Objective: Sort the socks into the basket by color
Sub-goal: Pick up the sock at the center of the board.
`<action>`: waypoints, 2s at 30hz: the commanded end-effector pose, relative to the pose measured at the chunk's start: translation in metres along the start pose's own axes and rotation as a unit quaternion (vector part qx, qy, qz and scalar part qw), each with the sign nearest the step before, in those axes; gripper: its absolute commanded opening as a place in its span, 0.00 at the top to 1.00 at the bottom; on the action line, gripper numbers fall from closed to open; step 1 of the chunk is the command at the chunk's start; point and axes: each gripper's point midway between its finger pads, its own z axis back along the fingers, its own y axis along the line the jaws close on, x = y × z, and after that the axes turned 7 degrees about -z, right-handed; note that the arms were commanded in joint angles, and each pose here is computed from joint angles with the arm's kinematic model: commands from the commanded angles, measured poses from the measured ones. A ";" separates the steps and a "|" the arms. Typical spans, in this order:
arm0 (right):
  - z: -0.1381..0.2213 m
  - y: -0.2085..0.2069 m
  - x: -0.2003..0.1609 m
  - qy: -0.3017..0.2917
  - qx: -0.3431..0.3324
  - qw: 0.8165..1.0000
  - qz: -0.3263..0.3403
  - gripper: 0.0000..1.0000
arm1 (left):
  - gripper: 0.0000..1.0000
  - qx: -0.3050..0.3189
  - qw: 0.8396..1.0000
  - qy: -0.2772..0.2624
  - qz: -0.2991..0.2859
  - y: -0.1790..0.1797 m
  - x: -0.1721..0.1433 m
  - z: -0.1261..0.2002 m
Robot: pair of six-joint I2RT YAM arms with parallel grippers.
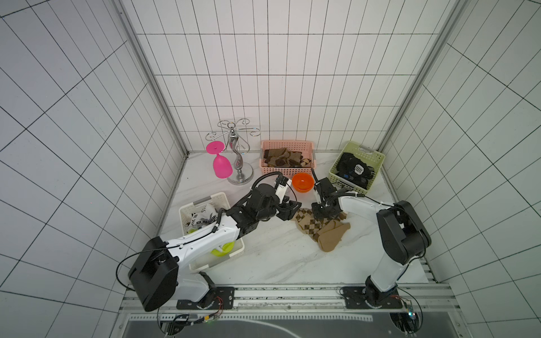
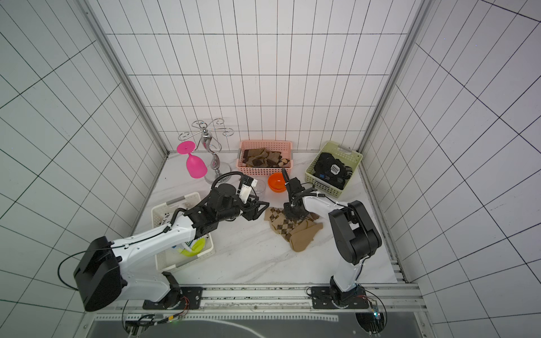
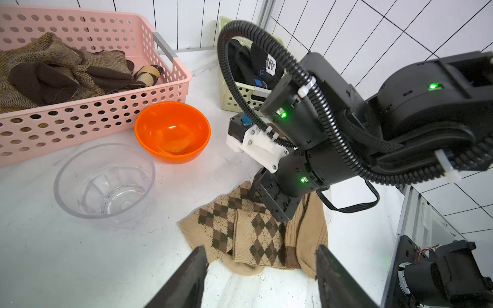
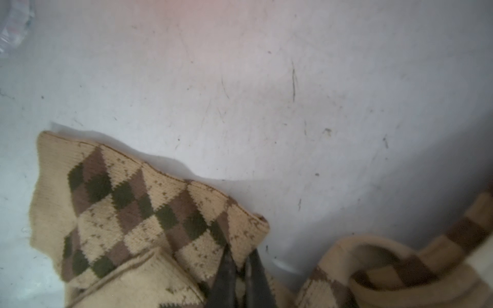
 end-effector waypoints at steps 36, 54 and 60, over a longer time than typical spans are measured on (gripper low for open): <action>0.266 0.103 0.038 -0.209 0.325 0.919 0.080 1.00 | 0.22 -0.003 0.980 -0.104 -0.169 -0.061 0.030 0.011; 0.304 0.127 0.027 -0.199 0.419 0.881 0.092 1.00 | 0.41 0.031 0.976 -0.100 -0.192 -0.054 0.022 -0.018; 0.305 0.123 0.034 -0.208 0.412 0.883 0.084 1.00 | 0.87 0.035 0.977 -0.096 -0.186 -0.053 0.023 -0.014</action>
